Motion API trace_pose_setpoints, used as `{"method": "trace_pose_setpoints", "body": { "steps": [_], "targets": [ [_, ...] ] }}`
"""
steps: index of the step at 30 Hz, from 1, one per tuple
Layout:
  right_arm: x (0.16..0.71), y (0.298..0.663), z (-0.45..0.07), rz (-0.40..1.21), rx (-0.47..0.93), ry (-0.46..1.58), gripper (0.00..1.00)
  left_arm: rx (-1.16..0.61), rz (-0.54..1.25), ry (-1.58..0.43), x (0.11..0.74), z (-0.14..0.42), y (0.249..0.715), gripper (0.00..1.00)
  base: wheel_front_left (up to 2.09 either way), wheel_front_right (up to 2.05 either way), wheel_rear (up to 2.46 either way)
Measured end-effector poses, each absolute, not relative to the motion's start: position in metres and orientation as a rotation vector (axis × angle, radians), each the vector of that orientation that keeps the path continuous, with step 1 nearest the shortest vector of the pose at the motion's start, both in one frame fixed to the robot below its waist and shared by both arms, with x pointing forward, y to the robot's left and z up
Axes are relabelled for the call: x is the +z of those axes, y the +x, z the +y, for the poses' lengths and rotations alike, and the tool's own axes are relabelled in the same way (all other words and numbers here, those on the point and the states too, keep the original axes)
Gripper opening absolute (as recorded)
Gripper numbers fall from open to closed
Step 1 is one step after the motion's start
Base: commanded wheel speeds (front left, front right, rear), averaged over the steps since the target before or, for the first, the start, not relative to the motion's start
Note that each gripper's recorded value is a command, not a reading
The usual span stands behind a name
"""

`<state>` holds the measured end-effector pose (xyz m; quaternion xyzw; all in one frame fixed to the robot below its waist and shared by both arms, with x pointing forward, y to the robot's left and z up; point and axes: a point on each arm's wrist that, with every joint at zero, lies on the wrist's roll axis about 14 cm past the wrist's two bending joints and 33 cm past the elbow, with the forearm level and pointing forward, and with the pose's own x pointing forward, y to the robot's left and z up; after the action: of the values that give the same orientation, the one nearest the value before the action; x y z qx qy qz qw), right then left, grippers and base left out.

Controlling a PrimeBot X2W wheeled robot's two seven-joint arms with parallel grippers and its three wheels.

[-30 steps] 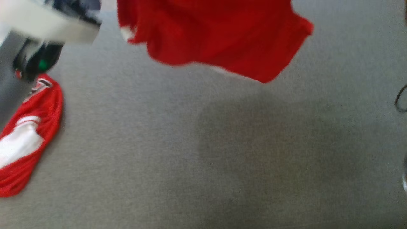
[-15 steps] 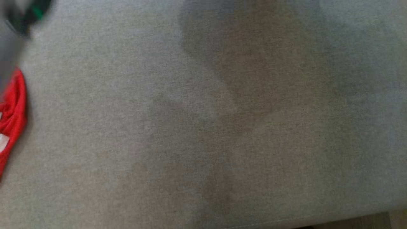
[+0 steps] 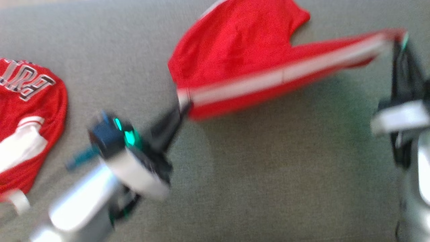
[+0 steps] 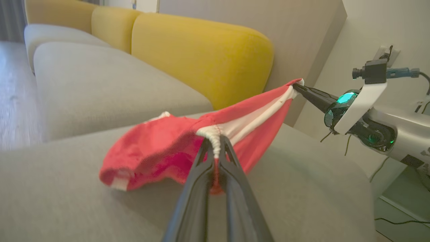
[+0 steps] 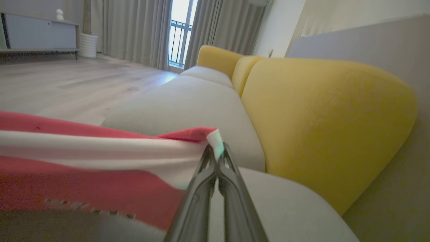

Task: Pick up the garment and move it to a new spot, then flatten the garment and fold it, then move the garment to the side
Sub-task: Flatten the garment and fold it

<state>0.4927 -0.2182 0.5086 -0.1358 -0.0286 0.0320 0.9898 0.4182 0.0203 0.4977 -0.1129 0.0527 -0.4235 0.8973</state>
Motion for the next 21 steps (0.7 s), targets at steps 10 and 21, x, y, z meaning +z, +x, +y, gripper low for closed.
{"method": "trace_pose_setpoints", "body": {
  "steps": [10, 21],
  "targets": [
    [0.48, 0.383, -0.225, 0.13, 0.043, -0.221, 0.0, -0.837, 0.293, -0.256, 0.446, 0.025, 0.308, 0.0, 0.0, 0.0, 0.0],
    [0.504, 0.357, -0.225, 0.148, 0.011, -0.13, 0.0, -0.778, 0.254, -0.382, 0.464, 0.021, 0.278, 0.0, 0.0, 0.0, 0.0]
  ]
}}
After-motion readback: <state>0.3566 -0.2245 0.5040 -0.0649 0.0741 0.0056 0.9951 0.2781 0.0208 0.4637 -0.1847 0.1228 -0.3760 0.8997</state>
